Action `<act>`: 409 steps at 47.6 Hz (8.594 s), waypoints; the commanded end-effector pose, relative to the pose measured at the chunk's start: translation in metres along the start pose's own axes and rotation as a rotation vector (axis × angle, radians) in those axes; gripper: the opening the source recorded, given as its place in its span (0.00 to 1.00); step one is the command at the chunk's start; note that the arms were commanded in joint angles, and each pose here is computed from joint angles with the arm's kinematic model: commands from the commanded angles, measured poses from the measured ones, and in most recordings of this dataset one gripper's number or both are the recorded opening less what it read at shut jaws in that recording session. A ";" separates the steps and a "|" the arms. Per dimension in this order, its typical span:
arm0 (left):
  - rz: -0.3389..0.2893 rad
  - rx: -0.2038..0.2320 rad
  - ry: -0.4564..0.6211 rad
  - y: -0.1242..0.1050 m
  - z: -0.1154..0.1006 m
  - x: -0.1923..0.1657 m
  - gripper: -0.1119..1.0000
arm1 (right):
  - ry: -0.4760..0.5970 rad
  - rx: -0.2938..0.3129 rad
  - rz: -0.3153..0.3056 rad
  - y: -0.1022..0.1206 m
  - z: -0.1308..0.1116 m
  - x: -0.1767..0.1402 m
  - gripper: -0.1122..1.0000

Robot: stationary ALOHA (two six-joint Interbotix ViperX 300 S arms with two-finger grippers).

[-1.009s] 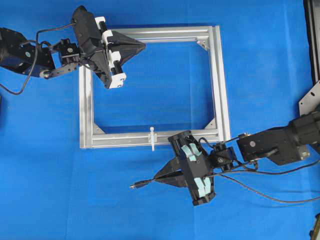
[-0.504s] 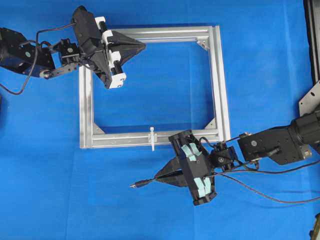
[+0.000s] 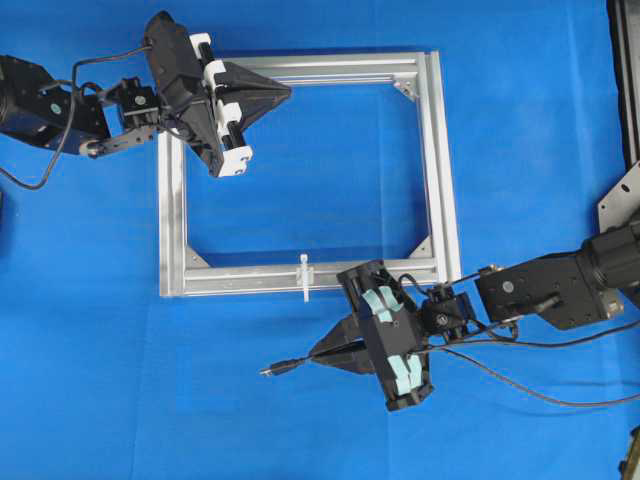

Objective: Insert the wire through the string loop located in the center.

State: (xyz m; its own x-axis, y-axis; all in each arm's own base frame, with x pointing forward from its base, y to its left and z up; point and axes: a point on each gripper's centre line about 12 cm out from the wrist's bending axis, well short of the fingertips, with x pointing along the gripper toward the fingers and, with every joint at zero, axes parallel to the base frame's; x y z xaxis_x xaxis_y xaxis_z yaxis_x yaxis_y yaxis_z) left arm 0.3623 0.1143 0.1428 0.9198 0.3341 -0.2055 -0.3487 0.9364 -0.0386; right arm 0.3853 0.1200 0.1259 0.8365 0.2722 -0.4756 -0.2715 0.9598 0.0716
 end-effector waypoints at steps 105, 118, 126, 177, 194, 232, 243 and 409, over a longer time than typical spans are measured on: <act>-0.003 -0.010 -0.044 0.000 0.015 -0.002 0.10 | 0.014 0.070 -0.108 -0.042 -0.023 -0.063 0.08; -0.003 -0.010 -0.044 0.000 0.015 -0.002 0.10 | 0.010 0.105 -0.170 -0.065 -0.023 -0.067 0.08; -0.003 -0.010 -0.044 0.000 0.015 -0.002 0.10 | 0.009 0.112 -0.183 -0.070 -0.023 -0.068 0.08; -0.003 -0.008 -0.044 0.000 0.015 -0.002 0.10 | 0.003 0.110 -0.183 -0.070 -0.023 -0.068 0.08; -0.004 -0.005 -0.044 0.000 0.015 -0.002 0.10 | 0.003 0.110 -0.183 -0.070 -0.023 -0.068 0.08; -0.003 -0.008 -0.044 0.000 0.015 -0.002 0.10 | -0.018 0.105 -0.176 -0.070 -0.014 -0.056 0.08; -0.003 -0.008 -0.044 0.000 0.015 -0.002 0.10 | -0.023 0.104 -0.175 -0.074 -0.006 -0.038 0.08; -0.400 -0.044 0.144 -0.148 -0.032 -0.047 0.90 | -0.030 0.097 -0.173 -0.077 0.001 -0.021 0.08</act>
State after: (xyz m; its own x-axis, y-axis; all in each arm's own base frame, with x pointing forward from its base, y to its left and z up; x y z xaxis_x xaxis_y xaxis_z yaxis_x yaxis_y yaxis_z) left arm 0.3609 -0.0461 0.1226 0.9450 -0.0838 -0.3162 0.0263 0.9830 -0.1819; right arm 0.3845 0.0389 0.1206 0.8638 0.0973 -0.4944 -0.0681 0.9947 0.0770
